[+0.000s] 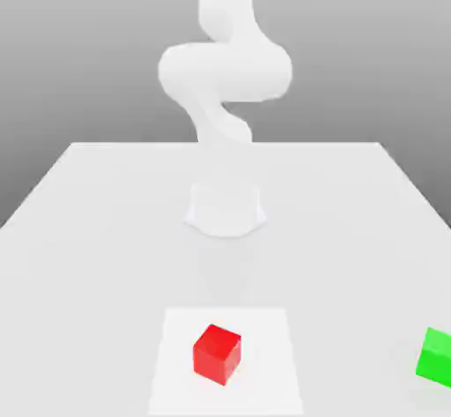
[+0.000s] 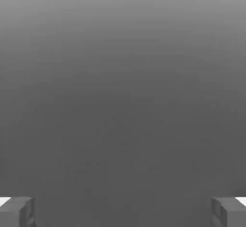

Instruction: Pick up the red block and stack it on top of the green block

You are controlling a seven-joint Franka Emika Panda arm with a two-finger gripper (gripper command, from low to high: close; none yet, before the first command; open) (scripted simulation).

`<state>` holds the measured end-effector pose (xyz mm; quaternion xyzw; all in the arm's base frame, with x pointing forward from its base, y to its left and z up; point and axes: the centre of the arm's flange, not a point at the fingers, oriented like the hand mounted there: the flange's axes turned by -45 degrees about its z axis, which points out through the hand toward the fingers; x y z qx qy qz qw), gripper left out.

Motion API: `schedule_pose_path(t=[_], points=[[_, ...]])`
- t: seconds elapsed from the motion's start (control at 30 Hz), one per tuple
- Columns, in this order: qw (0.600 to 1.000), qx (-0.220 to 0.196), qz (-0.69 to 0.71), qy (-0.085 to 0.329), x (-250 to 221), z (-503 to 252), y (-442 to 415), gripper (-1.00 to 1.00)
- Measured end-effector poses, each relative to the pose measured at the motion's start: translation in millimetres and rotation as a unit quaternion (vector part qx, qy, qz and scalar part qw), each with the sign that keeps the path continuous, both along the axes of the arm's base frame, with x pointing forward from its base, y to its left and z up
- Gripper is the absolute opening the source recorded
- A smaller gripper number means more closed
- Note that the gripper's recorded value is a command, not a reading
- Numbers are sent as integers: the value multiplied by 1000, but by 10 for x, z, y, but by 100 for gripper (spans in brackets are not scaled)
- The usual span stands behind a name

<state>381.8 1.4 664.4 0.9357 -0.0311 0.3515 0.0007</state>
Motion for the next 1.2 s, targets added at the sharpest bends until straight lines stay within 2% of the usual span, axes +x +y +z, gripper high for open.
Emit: schedule_pose_path(t=[0.17,0.33,0.5,0.7,0.9,0.93,1.2], points=[[995,16,-49,83,542,-1041,-25,0],[982,33,-95,161,803,-2115,-85,0],[960,54,-140,237,804,-3182,-137,0],[922,83,-192,326,491,-4361,-140,0],[914,88,-201,340,424,-5093,-129,0],[914,88,-201,340,417,-5168,-128,-100],[915,88,-201,340,424,-5091,-128,-100]])
